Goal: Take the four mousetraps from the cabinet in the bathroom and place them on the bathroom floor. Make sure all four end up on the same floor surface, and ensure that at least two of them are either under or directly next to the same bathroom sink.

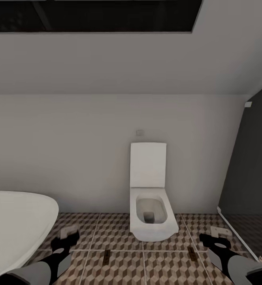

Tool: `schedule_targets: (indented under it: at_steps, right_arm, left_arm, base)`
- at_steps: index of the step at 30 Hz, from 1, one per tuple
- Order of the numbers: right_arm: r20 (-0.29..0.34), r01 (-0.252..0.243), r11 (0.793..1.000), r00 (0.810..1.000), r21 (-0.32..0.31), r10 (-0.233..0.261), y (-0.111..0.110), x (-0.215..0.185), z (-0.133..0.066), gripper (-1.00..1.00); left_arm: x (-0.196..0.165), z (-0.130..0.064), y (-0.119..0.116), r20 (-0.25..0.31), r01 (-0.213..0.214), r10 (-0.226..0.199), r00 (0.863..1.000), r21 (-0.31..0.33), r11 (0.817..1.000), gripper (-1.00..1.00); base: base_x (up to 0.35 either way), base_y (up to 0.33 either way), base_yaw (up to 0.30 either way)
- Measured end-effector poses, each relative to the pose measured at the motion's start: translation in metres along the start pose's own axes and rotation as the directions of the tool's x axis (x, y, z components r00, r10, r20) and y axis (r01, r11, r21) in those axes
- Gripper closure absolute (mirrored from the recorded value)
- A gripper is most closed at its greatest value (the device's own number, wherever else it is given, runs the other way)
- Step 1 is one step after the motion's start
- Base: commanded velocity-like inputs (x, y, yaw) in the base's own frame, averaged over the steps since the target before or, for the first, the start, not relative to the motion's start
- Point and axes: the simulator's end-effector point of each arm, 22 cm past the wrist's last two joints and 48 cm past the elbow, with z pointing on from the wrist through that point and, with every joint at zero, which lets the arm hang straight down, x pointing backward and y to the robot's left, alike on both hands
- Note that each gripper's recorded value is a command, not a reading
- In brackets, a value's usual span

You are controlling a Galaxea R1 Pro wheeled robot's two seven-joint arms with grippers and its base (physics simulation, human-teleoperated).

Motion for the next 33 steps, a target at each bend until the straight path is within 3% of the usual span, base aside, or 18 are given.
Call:
schedule_targets:
  at_steps: [18,33]
  right_arm:
    - [-0.098,0.037,0.998,0.994,-0.051,-0.042,-0.002,0.044,-0.028,-1.0]
    - [-0.202,0.054,0.991,0.976,-0.12,-0.078,0.002,0.081,-0.056,-1.0]
  left_arm:
    - [0.043,-0.031,0.017,-0.127,-0.035,0.033,0.991,-0.011,0.999,-1.0]
    - [0.089,-0.065,0.029,-0.269,-0.058,0.061,0.961,0.02,0.998,-1.0]
  base:
    - [0.0,0.0,0.0]
    - [0.0,0.0,0.0]
